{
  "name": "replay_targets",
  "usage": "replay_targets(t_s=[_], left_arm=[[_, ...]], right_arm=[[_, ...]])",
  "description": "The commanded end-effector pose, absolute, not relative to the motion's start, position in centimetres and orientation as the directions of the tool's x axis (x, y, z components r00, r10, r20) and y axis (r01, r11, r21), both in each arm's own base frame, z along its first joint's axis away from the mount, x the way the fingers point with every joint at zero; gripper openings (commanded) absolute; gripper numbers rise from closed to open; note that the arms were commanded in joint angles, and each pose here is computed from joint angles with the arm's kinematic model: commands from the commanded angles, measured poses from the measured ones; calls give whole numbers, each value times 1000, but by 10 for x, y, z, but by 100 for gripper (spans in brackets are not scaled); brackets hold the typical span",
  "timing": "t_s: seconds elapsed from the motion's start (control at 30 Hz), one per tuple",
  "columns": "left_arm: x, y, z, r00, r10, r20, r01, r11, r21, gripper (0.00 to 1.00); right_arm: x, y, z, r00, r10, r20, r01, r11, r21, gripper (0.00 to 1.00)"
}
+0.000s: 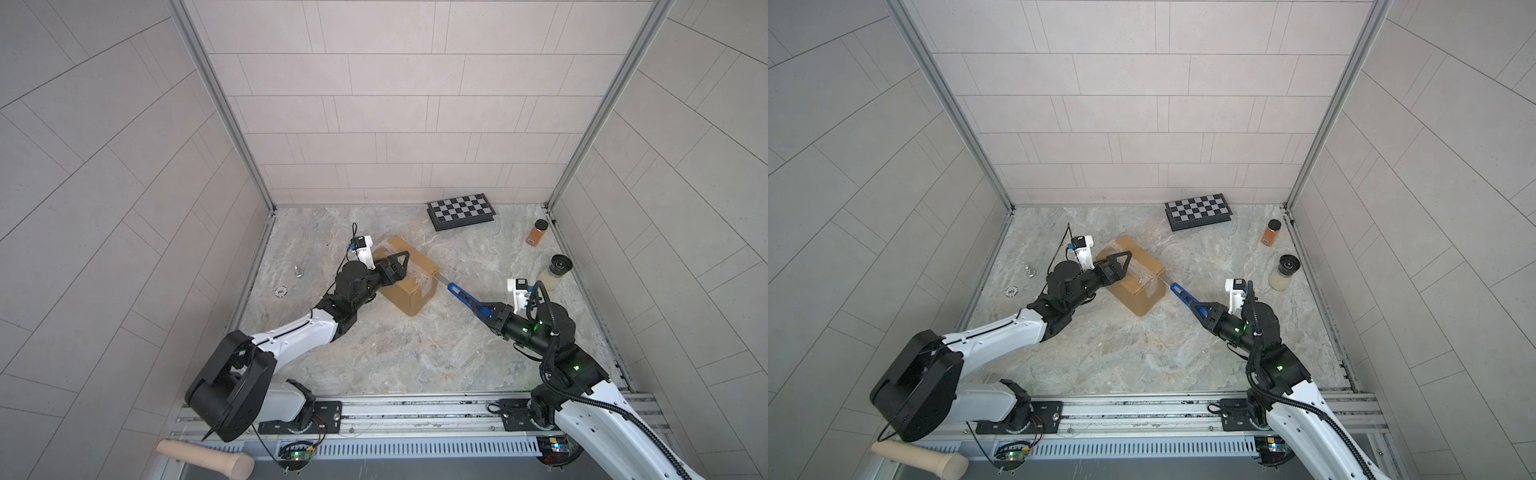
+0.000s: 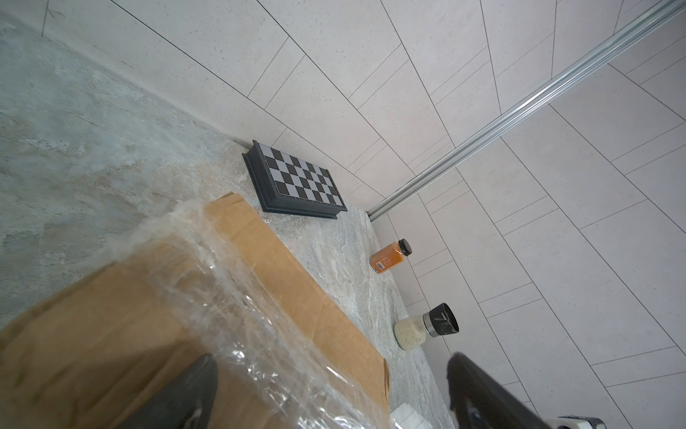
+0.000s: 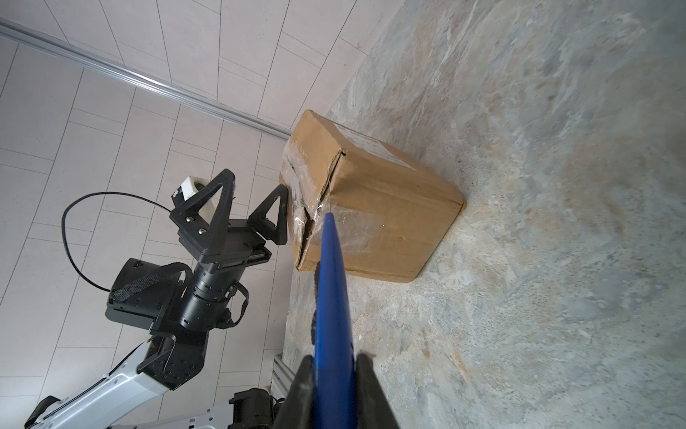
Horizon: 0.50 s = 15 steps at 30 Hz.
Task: Unpack the express box
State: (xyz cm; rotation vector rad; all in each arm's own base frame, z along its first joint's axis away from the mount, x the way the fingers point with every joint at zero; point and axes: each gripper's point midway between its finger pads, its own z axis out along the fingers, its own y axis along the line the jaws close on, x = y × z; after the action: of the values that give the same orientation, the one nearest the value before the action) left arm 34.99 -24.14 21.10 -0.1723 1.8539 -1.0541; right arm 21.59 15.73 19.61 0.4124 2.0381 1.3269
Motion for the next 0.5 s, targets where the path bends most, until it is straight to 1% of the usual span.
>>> replay_targets(t_s=[0.0, 0.47], left_arm=[[342, -238, 168, -612, -479, -629, 226, 656, -720, 100], [342, -238, 166, -615, -481, -625, 222, 655, -722, 100]], right_arm=[[217, 160, 218, -717, 585, -379, -142, 409, 901, 0], [216, 160, 223, -716, 580, -388, -154, 411, 899, 0]])
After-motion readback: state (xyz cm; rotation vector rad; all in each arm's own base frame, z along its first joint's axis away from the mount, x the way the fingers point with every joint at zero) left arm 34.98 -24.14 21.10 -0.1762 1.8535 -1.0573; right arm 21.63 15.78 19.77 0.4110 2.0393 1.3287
